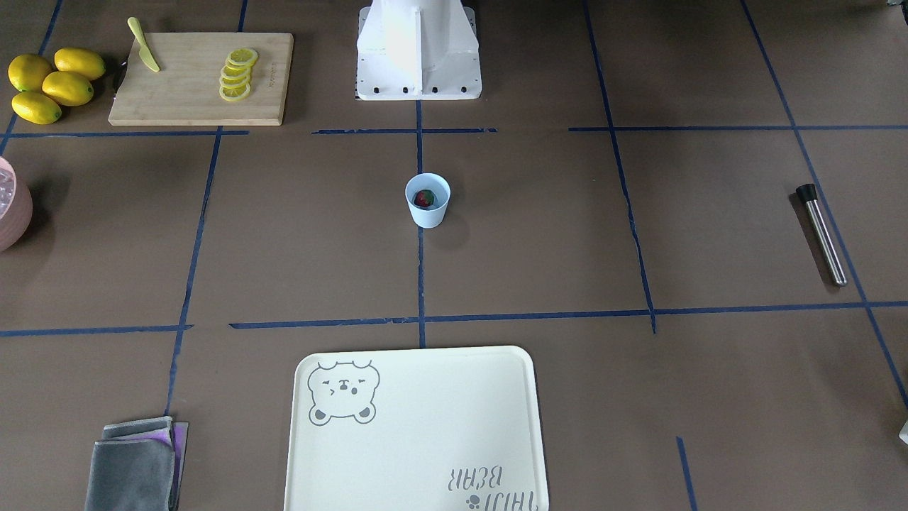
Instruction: Mash ice and strawberries in cup
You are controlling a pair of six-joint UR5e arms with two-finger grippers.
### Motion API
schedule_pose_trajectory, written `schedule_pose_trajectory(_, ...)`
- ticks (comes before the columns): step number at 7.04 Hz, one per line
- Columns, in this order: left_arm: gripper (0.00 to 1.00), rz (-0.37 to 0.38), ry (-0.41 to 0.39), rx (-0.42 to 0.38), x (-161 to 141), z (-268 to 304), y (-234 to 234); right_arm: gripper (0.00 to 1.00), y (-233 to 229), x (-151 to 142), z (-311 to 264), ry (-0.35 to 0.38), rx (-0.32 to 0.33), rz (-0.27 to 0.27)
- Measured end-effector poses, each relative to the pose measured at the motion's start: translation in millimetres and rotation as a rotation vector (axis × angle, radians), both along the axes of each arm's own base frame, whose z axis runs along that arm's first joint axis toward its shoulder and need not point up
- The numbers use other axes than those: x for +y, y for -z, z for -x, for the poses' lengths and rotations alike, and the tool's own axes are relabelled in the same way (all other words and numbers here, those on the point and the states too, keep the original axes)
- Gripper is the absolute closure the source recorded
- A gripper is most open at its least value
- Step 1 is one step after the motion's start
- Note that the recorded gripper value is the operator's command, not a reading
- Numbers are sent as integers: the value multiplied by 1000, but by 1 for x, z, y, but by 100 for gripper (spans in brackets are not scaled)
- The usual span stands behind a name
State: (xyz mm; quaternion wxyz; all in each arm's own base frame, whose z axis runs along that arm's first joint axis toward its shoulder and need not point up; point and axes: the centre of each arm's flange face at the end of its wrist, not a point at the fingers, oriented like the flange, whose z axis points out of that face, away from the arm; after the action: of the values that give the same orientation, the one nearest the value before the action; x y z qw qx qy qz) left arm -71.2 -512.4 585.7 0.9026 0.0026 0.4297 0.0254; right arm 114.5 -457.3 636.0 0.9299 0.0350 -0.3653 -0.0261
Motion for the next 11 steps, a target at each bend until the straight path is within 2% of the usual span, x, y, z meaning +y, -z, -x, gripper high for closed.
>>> schedule_pose_trajectory(2, 0, 30, 28, -2, 2, -13, 1, 0, 0, 2, -1, -1, -3, 21)
schedule_pose_trajectory(3, 0, 29, 26, -30, 1, -18, -1, 0, -2, 3, 0, -3, -4, 31)
schedule_pose_trajectory(5, 0, 0, 14, -135, 2, -20, -13, 0, -7, 5, 1, -5, -1, 44)
schedule_pose_trajectory(7, 0, 7, 10, -158, 12, -18, -27, 0, -9, 7, 2, -3, 3, 44)
schedule_pose_trajectory(8, 0, 20, 9, -134, 20, -20, -34, 0, -9, 7, 3, 2, 4, 42)
schedule_pose_trajectory(10, 0, 53, 18, -29, 32, -24, -40, 0, -9, 5, 5, 10, 4, 35)
schedule_pose_trajectory(11, 0, 58, 23, -9, 35, -23, -40, 0, -8, 5, 5, 10, 3, 35)
